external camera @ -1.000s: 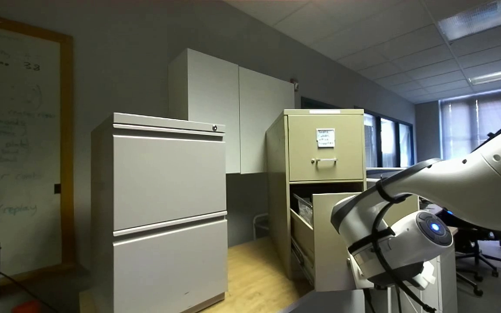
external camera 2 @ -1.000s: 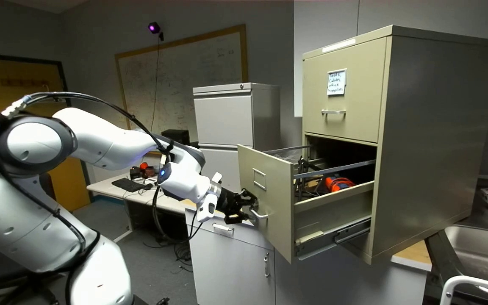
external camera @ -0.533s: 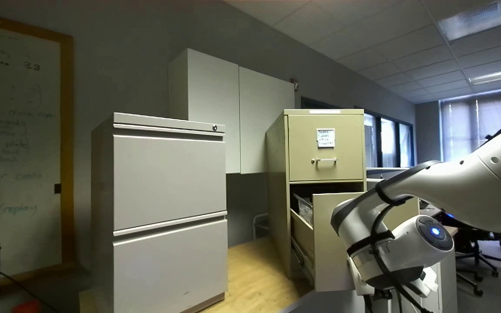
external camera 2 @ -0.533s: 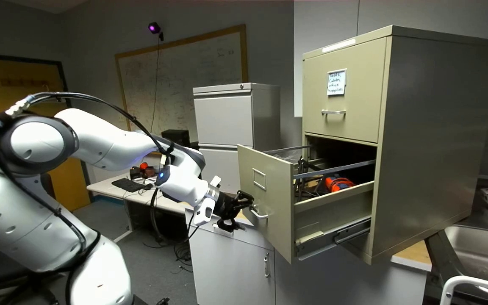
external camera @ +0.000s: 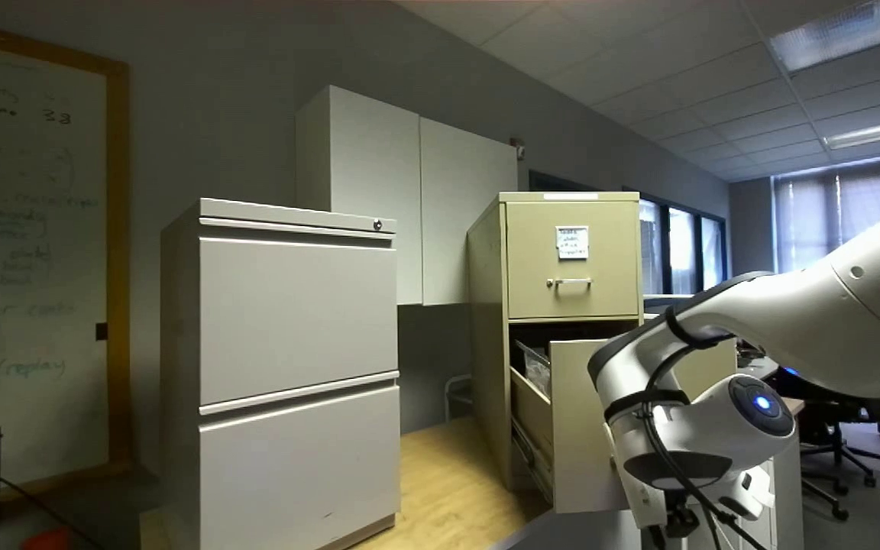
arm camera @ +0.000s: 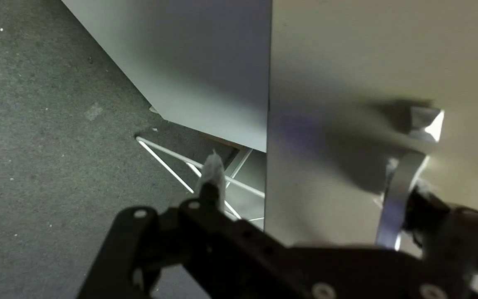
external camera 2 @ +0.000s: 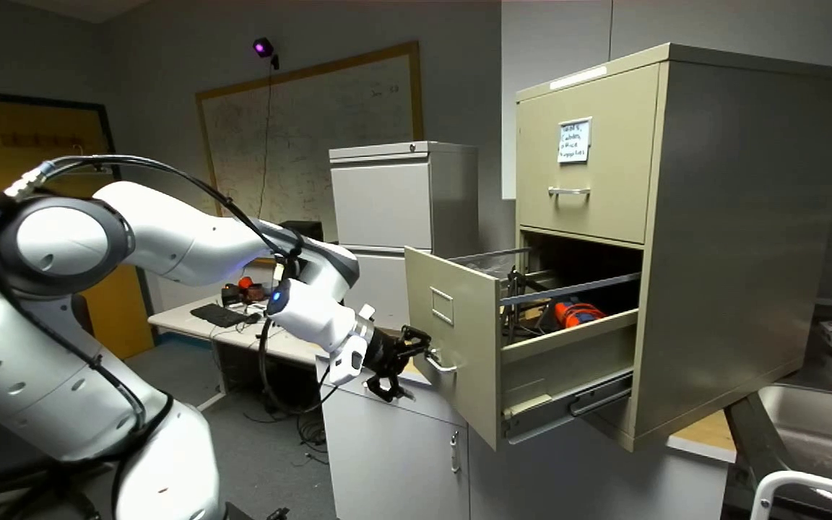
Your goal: Open the down part of the drawer
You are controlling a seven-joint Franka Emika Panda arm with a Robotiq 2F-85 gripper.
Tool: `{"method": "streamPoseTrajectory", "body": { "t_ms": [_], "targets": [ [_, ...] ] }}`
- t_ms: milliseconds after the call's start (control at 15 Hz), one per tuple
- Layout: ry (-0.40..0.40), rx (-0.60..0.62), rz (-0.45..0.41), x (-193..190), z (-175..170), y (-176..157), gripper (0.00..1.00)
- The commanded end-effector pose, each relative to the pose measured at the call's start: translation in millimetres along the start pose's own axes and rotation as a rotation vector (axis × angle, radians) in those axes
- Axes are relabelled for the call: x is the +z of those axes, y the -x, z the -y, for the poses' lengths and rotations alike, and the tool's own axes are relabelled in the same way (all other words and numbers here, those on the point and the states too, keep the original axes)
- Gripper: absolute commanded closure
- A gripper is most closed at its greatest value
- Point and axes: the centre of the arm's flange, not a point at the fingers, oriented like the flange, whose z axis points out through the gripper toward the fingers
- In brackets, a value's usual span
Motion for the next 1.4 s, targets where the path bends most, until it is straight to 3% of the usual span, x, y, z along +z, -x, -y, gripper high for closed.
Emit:
{"method": "streamPoseTrajectory", "body": {
  "t_ms": [0,667,1333],
  "targets": [
    [0.043,-0.161,0.038,-55,13,49,0.0],
    [-0.045,-0.48,-0.092,-68,12,43,0.0],
    [-0.118,-0.533,-0.231,-88,14,48,0.0]
  ]
}}
